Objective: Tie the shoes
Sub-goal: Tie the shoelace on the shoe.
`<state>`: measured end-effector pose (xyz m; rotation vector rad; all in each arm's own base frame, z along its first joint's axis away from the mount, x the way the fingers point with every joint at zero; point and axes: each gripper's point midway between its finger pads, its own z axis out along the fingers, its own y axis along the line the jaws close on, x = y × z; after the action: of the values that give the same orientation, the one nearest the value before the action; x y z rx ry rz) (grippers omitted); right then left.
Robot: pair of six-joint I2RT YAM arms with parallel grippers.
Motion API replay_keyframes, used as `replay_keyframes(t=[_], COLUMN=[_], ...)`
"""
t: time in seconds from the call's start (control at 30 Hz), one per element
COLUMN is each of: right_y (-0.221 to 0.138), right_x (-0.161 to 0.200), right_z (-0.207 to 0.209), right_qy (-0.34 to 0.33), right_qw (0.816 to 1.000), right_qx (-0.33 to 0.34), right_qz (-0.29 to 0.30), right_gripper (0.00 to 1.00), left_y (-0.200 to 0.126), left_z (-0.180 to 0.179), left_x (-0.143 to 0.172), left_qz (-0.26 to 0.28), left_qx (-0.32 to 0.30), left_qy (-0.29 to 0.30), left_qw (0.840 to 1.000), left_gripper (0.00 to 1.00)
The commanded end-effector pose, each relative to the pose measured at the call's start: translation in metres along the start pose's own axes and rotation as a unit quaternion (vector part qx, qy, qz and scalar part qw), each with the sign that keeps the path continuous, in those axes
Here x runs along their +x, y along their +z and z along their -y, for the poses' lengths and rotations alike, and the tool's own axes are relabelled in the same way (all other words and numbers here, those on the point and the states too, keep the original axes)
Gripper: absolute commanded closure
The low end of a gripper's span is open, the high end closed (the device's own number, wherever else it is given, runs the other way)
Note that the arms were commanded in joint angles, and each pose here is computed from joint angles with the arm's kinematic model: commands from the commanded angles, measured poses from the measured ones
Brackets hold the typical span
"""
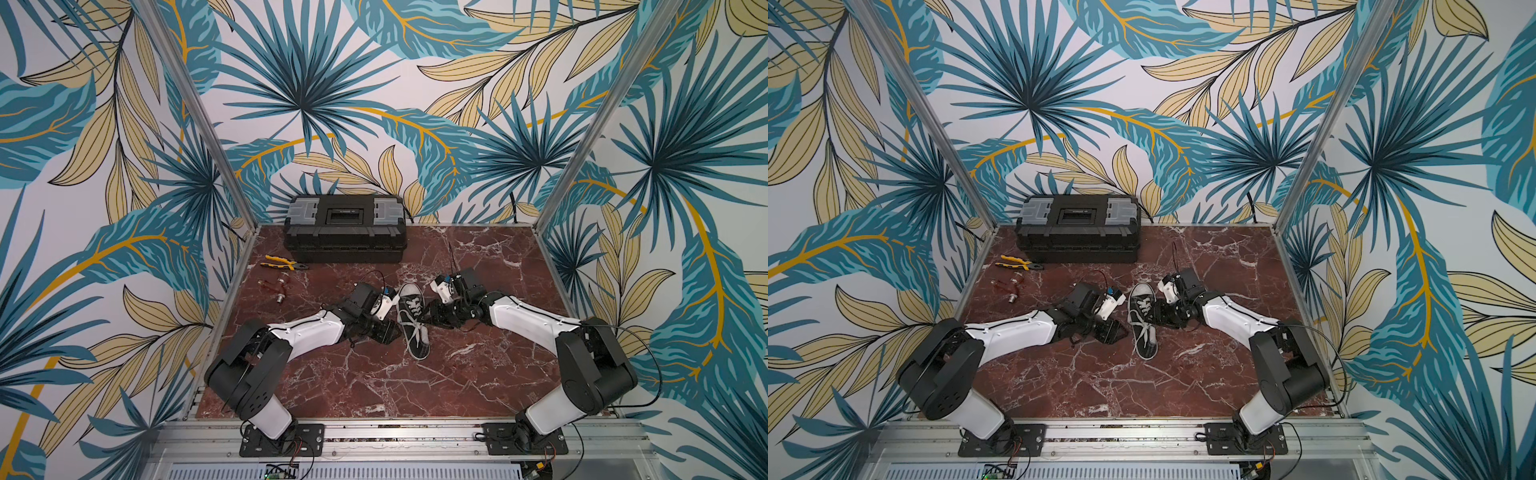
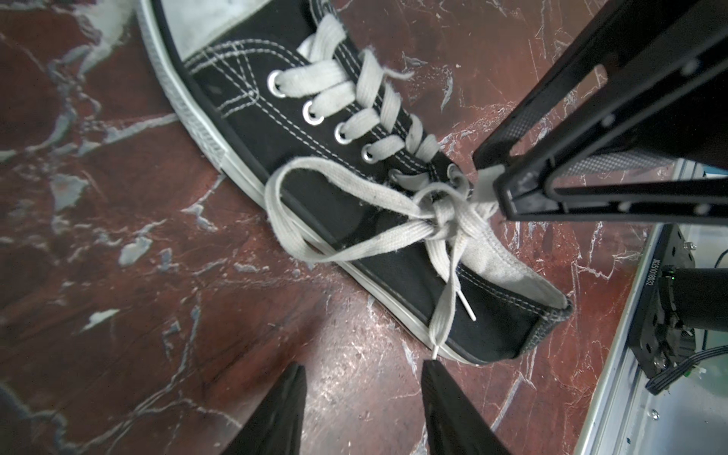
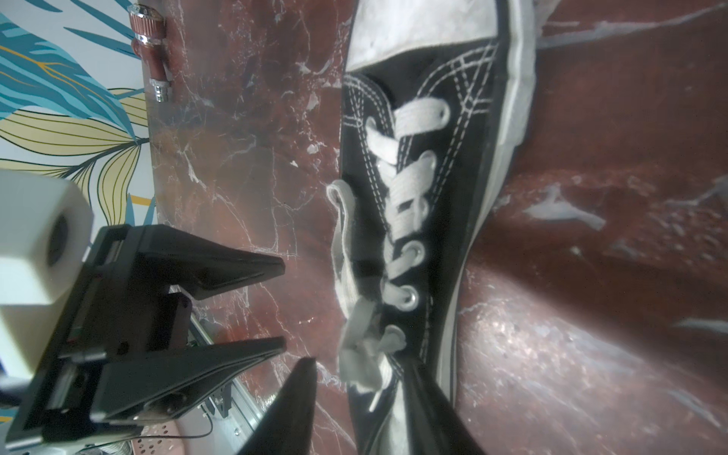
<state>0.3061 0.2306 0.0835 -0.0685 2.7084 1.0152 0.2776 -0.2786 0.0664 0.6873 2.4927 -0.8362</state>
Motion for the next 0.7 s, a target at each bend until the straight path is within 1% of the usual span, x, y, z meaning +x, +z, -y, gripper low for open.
replay_keyframes(t=[0.0,0.17,0.2,0.37,0.47,0.53,0.67], right_y=[0.008,0.009,0.009,0.009,0.008,0.008,0.006], right_x=[0.009,0.013,0.006,0.007,0.007,0.007,0.005], right_z=[0.004,0.005,0.000,0.001,0.003,0.005,0.004], right_qy=[0.006,0.010,0.001,0.001,0.000,0.000,-0.001], right_qw=[1.000,1.000,1.000,1.000,1.000,1.000,1.000], right_qx=[-0.010,-0.012,-0.022,-0.020,-0.014,-0.009,-0.008], right_qz=[-0.014,-0.020,-0.008,-0.007,-0.006,-0.006,-0.001], right_gripper=[0.62,0.72,0.73,0.83,0.89,0.92,0.97], left_y=[-0.006,-0.005,-0.005,-0.007,-0.005,-0.001,0.007], left_z=[0.002,-0.001,-0.002,-0.010,-0.020,-0.022,-0.013], left_x=[-0.009,-0.008,-0.009,-0.012,-0.016,-0.019,-0.026], left_qz=[0.016,0.014,0.014,0.020,0.024,0.021,0.018], left_qx=[-0.002,-0.009,-0.011,-0.023,-0.034,-0.025,0.001], left_qy=[0.004,0.002,0.001,-0.012,-0.034,-0.039,-0.011], left_qw=[1.000,1.000,1.000,0.999,0.999,0.999,1.000], left_gripper=[0.48,0.48,0.48,0.48,0.42,0.41,0.39])
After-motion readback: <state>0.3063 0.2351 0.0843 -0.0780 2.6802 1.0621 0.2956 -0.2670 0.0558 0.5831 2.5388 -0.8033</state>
